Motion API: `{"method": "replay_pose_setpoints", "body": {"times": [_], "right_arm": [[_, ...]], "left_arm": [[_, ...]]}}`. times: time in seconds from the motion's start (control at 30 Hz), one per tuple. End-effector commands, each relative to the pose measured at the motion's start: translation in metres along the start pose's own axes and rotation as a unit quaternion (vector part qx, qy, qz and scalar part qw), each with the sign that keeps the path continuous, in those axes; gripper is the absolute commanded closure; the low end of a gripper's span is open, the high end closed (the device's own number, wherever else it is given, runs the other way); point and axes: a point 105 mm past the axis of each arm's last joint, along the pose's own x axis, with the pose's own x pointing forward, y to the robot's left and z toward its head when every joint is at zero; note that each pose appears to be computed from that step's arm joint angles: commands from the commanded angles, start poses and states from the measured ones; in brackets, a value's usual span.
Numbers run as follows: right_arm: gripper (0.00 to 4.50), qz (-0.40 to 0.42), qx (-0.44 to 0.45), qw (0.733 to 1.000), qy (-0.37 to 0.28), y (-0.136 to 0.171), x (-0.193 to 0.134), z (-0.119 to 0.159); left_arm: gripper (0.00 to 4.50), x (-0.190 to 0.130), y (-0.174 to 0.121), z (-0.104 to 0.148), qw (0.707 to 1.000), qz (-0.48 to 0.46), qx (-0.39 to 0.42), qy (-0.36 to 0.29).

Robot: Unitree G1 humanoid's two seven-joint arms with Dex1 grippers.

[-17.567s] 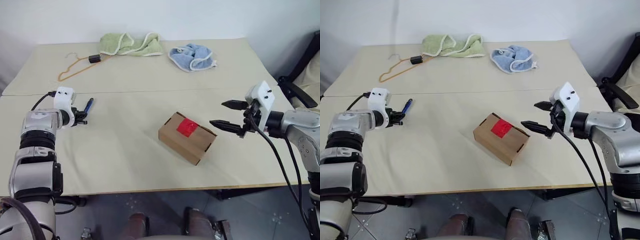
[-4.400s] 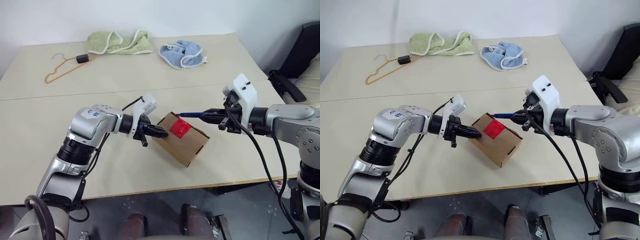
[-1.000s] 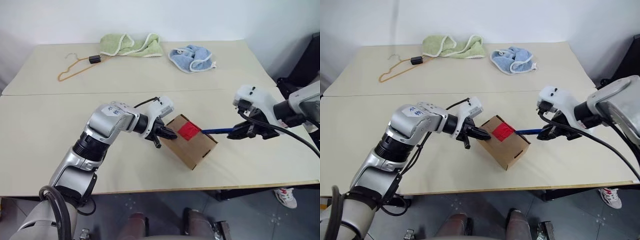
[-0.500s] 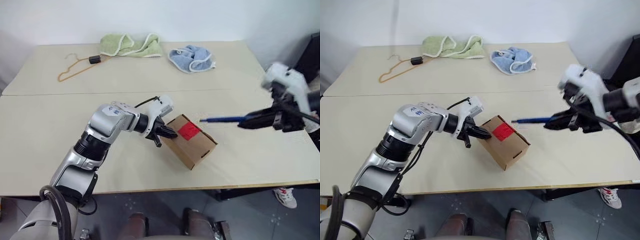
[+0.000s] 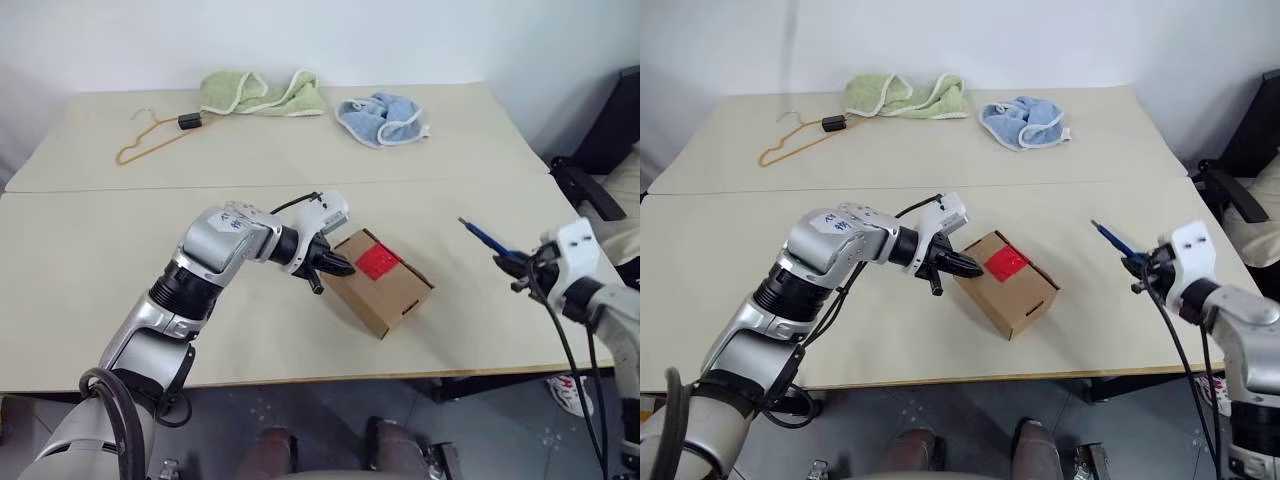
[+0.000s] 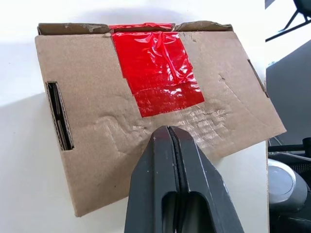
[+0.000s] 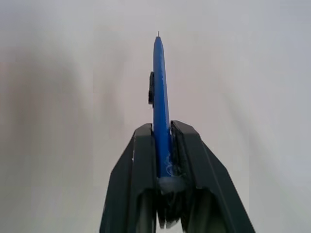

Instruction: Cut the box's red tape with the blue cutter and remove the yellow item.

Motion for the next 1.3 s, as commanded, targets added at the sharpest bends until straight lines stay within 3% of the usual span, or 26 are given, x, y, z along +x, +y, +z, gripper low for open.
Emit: {"method": "replay_pose_setpoints", "body": {"times": [0.03, 0.1, 0.27, 0.53, 0.63, 0.93, 1.07, 1.27, 1.3], "right_arm": [[4.34, -0.019, -0.003, 1.0, -0.023, -0.004, 0.001, -0.004], [4.34, -0.011, -0.006, 1.0, -0.025, 0.001, -0.001, -0.007], [2.74, 0.009, -0.001, 0.999, -0.048, 0.009, -0.013, 0.006], [0.03, 0.014, -0.066, 0.996, -0.055, 0.001, -0.045, 0.045], [0.03, 0.014, -0.078, 0.996, -0.049, -0.001, -0.047, 0.056], [0.03, 0.12, -0.089, 0.988, -0.021, 0.034, -0.002, 0.08], [0.03, 0.166, -0.1, 0.981, -0.005, 0.05, 0.02, 0.08], [0.03, 0.239, -0.117, 0.963, 0.028, 0.073, 0.028, 0.071], [0.2, 0.244, -0.114, 0.963, 0.024, 0.075, 0.029, 0.074]], "left_arm": [[4.5, 0.006, 0.013, -0.024, 0.998, 0.032, -0.024, 0.046], [4.5, 0.005, 0.014, -0.024, 0.998, 0.034, -0.024, 0.047], [4.5, 0.003, 0.015, -0.026, 0.998, 0.036, -0.024, 0.048], [4.5, 0.002, 0.014, -0.015, 0.999, 0.023, -0.012, 0.026], [4.5, 0.0, 0.01, -0.004, 1.0, 0.005, -0.009, -0.001], [4.5, -0.063, 0.027, 0.025, 0.996, 0.035, 0.016, -0.076], [4.5, -0.083, 0.024, 0.013, 0.997, 0.038, 0.019, -0.064], [4.5, -0.076, 0.008, -0.019, 0.999, 0.028, -0.012, -0.036], [4.5, -0.073, 0.006, -0.022, 0.999, 0.025, -0.02, -0.038]]}}
